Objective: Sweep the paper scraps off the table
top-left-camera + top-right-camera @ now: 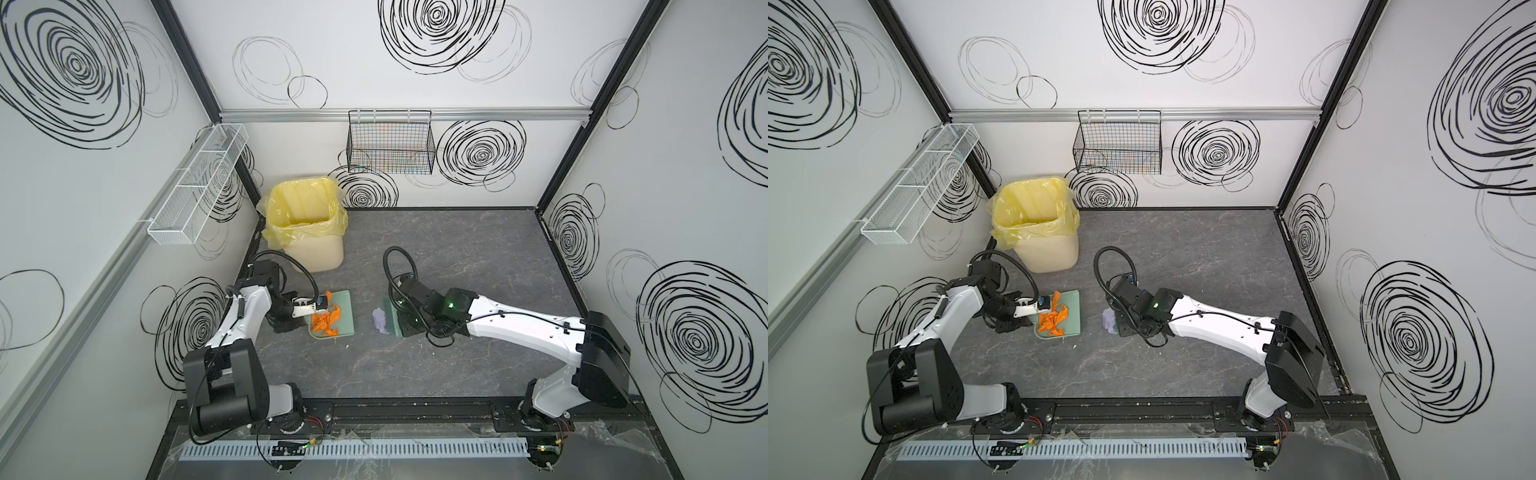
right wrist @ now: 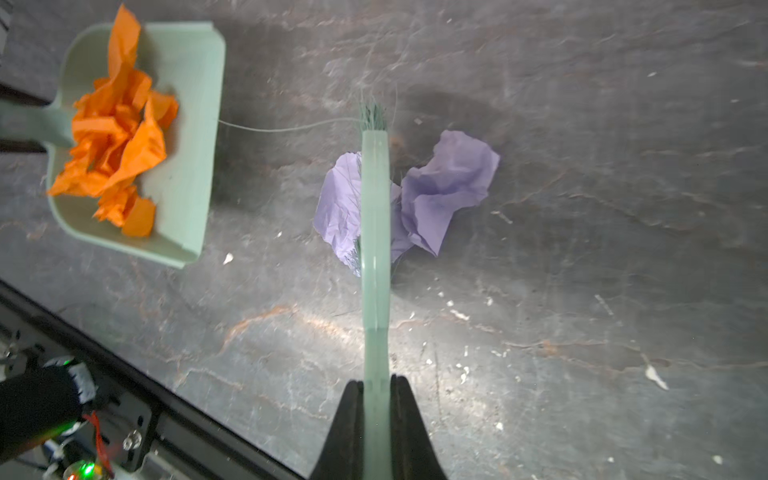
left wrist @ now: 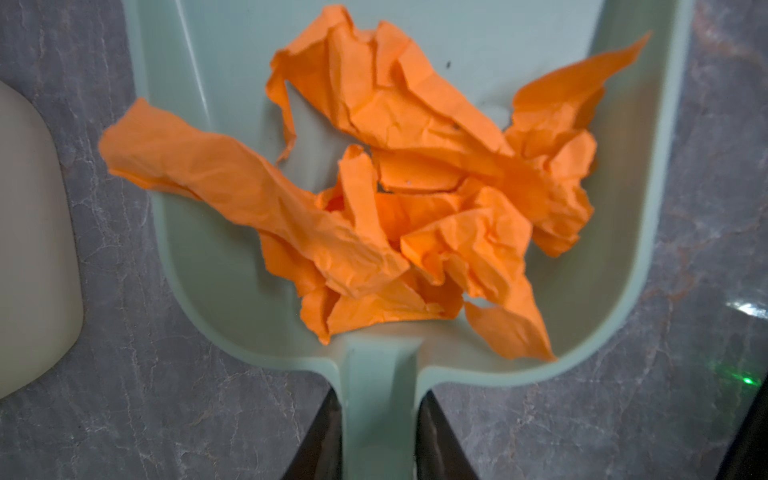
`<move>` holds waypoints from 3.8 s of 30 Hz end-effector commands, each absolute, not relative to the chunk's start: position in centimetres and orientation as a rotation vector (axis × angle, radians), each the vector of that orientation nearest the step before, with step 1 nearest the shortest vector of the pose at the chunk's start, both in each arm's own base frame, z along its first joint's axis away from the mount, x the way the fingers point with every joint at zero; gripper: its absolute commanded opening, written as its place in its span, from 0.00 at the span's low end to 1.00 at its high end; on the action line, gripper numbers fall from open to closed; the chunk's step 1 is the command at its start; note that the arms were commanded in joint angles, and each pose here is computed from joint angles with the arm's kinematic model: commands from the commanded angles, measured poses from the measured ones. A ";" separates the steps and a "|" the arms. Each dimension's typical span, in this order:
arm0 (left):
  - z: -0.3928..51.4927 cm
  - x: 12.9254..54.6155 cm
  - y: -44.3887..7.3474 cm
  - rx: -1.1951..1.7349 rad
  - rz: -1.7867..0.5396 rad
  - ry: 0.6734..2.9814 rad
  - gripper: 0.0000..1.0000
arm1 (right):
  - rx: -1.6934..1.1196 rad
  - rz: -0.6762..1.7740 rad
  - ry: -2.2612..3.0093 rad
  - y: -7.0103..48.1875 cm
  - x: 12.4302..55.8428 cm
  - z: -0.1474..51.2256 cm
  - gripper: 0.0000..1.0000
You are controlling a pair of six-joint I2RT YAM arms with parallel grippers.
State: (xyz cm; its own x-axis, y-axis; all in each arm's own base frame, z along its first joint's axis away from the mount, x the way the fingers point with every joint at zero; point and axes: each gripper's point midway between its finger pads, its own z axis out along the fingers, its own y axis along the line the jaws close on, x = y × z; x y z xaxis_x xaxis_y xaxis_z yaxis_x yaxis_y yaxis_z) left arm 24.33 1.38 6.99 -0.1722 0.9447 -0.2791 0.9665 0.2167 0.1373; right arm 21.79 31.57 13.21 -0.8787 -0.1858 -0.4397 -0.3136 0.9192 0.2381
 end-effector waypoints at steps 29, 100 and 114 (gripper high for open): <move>6.0 25.8 -6.2 1.903 0.123 2.181 0.00 | -0.198 -0.357 2.496 19.6 30.4 20.6 0.00; 4.4 29.8 -11.2 1.888 0.015 2.229 0.00 | -0.175 0.194 2.423 24.2 30.0 22.6 0.00; 4.1 29.8 -10.8 1.895 0.022 2.249 0.00 | -0.217 -0.021 2.636 25.6 32.0 14.4 0.00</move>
